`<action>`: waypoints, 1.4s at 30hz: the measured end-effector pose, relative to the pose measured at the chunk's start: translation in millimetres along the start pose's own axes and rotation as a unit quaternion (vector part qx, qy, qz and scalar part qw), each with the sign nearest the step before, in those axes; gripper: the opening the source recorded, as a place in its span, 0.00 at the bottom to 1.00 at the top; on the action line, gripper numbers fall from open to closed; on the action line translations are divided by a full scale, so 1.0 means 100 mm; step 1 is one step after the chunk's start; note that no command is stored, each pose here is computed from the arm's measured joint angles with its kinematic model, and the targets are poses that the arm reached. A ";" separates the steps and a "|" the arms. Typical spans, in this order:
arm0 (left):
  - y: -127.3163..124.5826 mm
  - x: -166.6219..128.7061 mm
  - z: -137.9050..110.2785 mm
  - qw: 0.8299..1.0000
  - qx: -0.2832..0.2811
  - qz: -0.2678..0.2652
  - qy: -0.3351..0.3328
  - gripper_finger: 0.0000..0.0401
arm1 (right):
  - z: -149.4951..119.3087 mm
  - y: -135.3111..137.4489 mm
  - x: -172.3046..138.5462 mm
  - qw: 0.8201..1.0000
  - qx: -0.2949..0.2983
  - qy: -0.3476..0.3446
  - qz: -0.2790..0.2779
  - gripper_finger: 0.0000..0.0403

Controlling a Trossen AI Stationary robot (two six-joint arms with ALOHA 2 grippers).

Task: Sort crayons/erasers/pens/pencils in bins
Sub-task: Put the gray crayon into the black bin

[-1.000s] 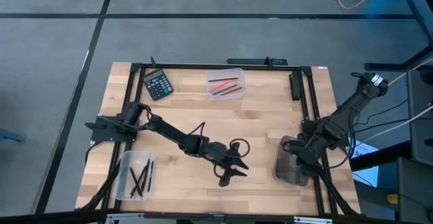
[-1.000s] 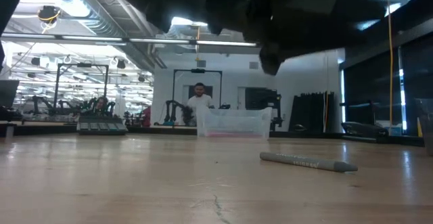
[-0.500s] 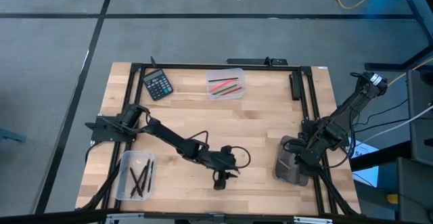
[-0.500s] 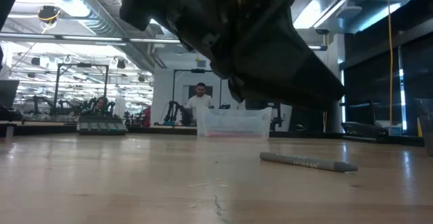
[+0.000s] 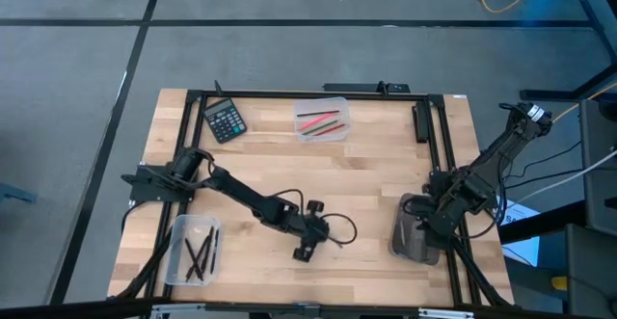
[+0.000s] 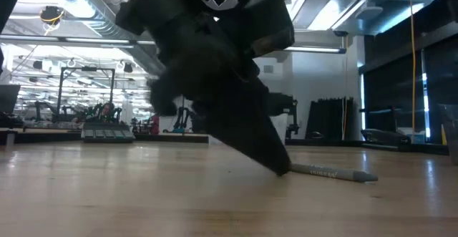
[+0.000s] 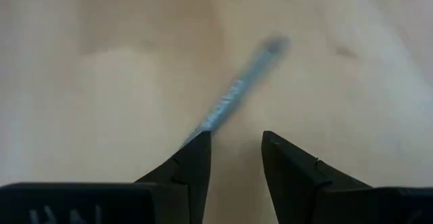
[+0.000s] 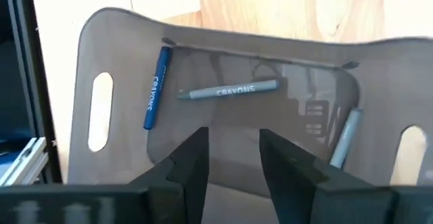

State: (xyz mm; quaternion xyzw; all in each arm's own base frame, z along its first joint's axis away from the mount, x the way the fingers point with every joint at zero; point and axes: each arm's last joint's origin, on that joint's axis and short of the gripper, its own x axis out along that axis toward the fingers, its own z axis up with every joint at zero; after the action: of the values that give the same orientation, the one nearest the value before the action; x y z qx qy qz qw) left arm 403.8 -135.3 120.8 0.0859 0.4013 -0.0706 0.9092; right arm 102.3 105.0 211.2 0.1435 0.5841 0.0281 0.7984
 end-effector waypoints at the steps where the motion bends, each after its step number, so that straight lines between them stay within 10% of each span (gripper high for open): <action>1: 0.02 0.00 0.01 1.000 -0.001 0.018 -0.008 0.31 | 0.00 0.00 0.00 1.000 -0.001 -0.005 -0.004 0.34; 12: 0.06 0.00 0.12 0.998 0.026 0.021 -0.058 0.31 | 0.01 0.00 0.00 1.000 -0.003 -0.012 -0.008 0.34; 21: 0.57 0.10 0.25 0.989 -0.002 0.004 -0.150 0.31 | 0.01 0.00 0.00 1.000 -0.009 -0.012 -0.008 0.34; 31: 0.83 0.56 -0.02 0.987 -0.014 -0.081 -0.139 0.31 | 0.01 0.00 0.00 1.000 -0.015 -0.013 -0.009 0.34; 42: 0.77 0.67 -0.11 0.992 -0.026 -0.050 -0.111 0.24 | 0.01 -0.01 0.00 0.999 -0.018 -0.021 -0.016 0.34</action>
State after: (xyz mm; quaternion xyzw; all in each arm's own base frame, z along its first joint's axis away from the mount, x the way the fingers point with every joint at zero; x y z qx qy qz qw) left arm 455.6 -61.9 71.2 0.0333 0.3037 -0.1144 0.9453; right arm 103.4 103.8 211.1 0.1203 0.5686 0.0227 0.8134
